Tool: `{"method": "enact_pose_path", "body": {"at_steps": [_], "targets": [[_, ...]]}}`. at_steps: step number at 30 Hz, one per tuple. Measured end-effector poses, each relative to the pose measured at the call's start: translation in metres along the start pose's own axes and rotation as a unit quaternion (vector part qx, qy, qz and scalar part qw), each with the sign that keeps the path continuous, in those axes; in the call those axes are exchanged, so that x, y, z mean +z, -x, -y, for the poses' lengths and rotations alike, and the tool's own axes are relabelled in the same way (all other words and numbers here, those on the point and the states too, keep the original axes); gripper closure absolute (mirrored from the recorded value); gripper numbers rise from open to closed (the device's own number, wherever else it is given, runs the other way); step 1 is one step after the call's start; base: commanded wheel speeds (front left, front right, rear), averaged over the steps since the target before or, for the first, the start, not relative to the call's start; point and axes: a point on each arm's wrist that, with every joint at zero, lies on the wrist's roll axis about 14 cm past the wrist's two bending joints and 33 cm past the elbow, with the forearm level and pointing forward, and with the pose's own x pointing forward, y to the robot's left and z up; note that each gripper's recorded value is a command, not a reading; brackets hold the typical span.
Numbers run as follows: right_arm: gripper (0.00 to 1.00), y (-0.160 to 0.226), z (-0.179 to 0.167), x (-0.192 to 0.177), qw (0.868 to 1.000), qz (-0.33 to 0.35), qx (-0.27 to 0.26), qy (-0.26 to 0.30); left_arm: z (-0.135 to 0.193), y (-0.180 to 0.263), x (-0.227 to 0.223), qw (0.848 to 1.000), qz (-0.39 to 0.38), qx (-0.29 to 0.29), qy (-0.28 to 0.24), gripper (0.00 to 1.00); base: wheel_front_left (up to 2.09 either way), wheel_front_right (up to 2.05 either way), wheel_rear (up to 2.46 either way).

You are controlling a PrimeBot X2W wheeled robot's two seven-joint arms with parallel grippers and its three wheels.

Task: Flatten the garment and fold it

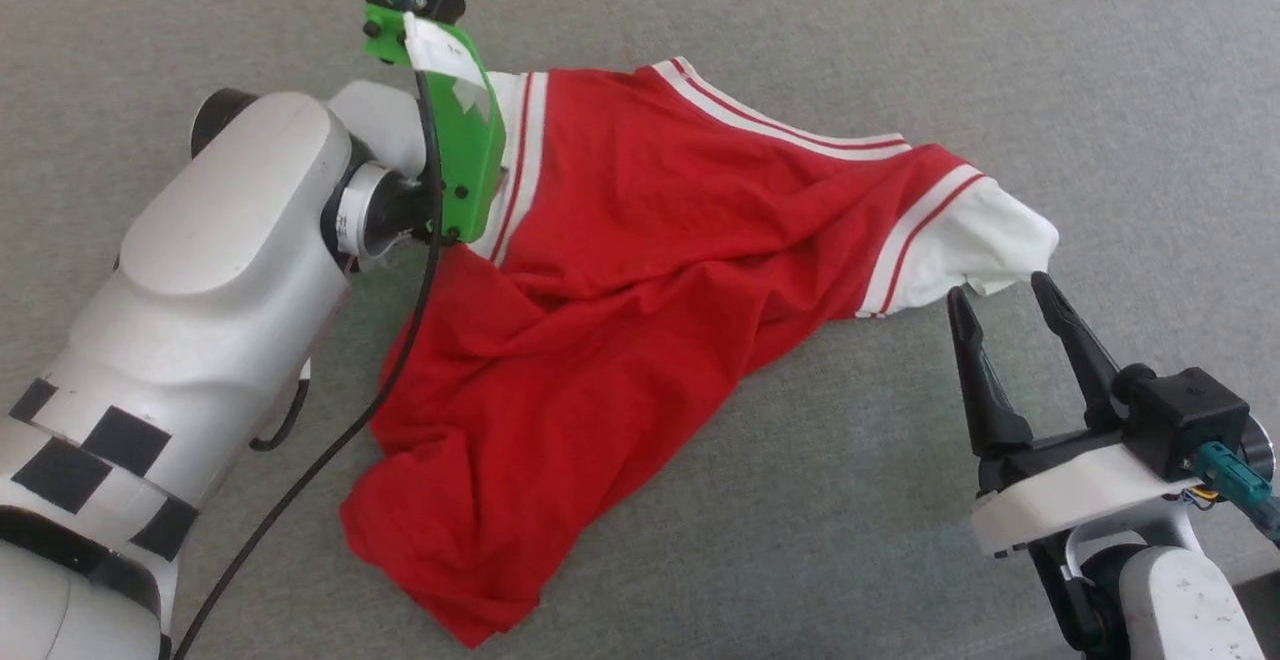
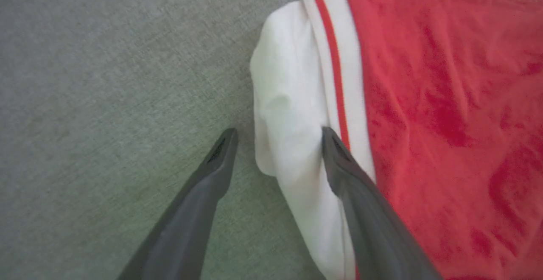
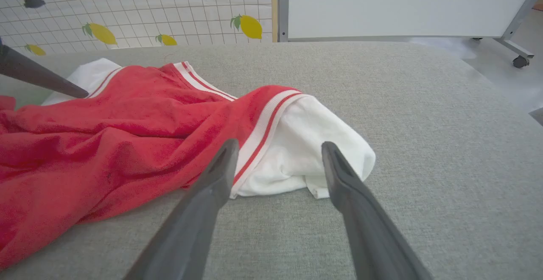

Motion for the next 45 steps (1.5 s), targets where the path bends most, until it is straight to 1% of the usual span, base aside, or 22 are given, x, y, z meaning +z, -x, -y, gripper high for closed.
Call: {"method": "enact_pose_path", "body": {"at_steps": [3, 4, 5, 8, 14, 17, 18, 22, 25, 32, 33, 34, 35, 38, 42, 45], "targets": [[0.0, 0.001, 0.006, -0.008, 1.0, -0.011, -0.011, 0.001, 0.0, -0.014, -0.008, 1.0, -0.022, -0.01, -0.006, 0.0, 0.0, 0.0, 0.0], [0.0, 0.001, 0.007, -0.011, 1.0, -0.014, -0.013, 0.002, 0.0, -0.016, -0.009, 1.0, -0.026, -0.014, -0.009, 0.63, 0.0, 0.0, 0.0], [0.0, 0.001, 0.008, -0.012, 1.0, -0.017, -0.015, 0.002, -0.001, -0.018, -0.009, 0.999, -0.027, -0.018, -0.013, 1.0, 0.0, 0.0, 0.0], [0.0, -0.001, 0.007, -0.016, 1.0, -0.022, -0.015, 0.003, -0.007, -0.018, -0.007, 1.0, -0.011, -0.017, -0.013, 1.0, 0.0, 0.0, 0.0], [0.0, -0.001, 0.004, -0.011, 1.0, -0.018, -0.008, 0.005, -0.011, -0.008, -0.001, 0.998, 0.059, -0.004, 0.006, 1.0, 0.0, 0.0, 0.0], [0.0, -0.001, 0.002, -0.005, 1.0, -0.014, 0.001, 0.009, -0.03, 0.008, -0.001, 0.994, 0.102, 0.032, 0.029, 1.0, 0.0, 0.0, 0.0], [0.0, 0.0, 0.0, -0.002, 1.0, -0.012, 0.005, 0.01, -0.041, 0.017, -0.001, 0.991, 0.12, 0.051, 0.039, 1.0, 0.0, 0.0, 0.0], [0.0, 0.001, -0.009, 0.008, 1.0, -0.004, 0.024, 0.01, -0.084, 0.061, -0.001, 0.973, 0.181, 0.132, 0.056, 1.0, 0.0, 0.0, 0.0], [0.0, 0.004, -0.019, 0.011, 0.999, -0.006, 0.043, 0.011, -0.108, 0.09, -0.02, 0.961, 0.198, 0.181, 0.069, 1.0, 0.0, 0.0, 0.0], [0.0, 0.003, -0.05, 0.018, 0.996, -0.005, 0.092, 0.009, -0.126, 0.122, -0.089, 0.947, 0.183, 0.24, 0.106, 1.0, 0.0, 0.0, 0.0], [0.0, 0.003, -0.054, 0.02, 0.995, -0.004, 0.098, 0.01, -0.126, 0.126, -0.098, 0.946, 0.181, 0.246, 0.109, 0.08, 0.0, 0.0, 0.0], [0.0, 0.002, -0.057, 0.021, 0.995, -0.003, 0.103, 0.01, -0.126, 0.128, -0.104, 0.945, 0.18, 0.249, 0.111, 0.0, 0.0, 0.0, 0.0], [0.0, 0.002, -0.061, 0.023, 0.994, -0.001, 0.108, 0.01, -0.126, 0.132, -0.11, 0.943, 0.182, 0.256, 0.114, 0.0, 0.0, 0.0, 0.0], [0.0, 0.0, -0.069, 0.028, 0.993, 0.005, 0.121, 0.01, -0.131, 0.149, -0.11, 0.928, 0.215, 0.281, 0.117, 0.0, 0.0, 0.0, 0.0], [0.0, 0.001, -0.075, 0.033, 0.992, 0.011, 0.129, 0.009, -0.132, 0.175, -0.093, 0.902, 0.284, 0.306, 0.11, 0.0, 0.0, 0.0, 0.0], [0.0, 0.004, -0.075, 0.037, 0.991, 0.017, 0.129, 0.008, -0.126, 0.191, -0.085, 0.883, 0.336, 0.311, 0.102, 0.0, 0.0, 0.0, 0.0]]}}
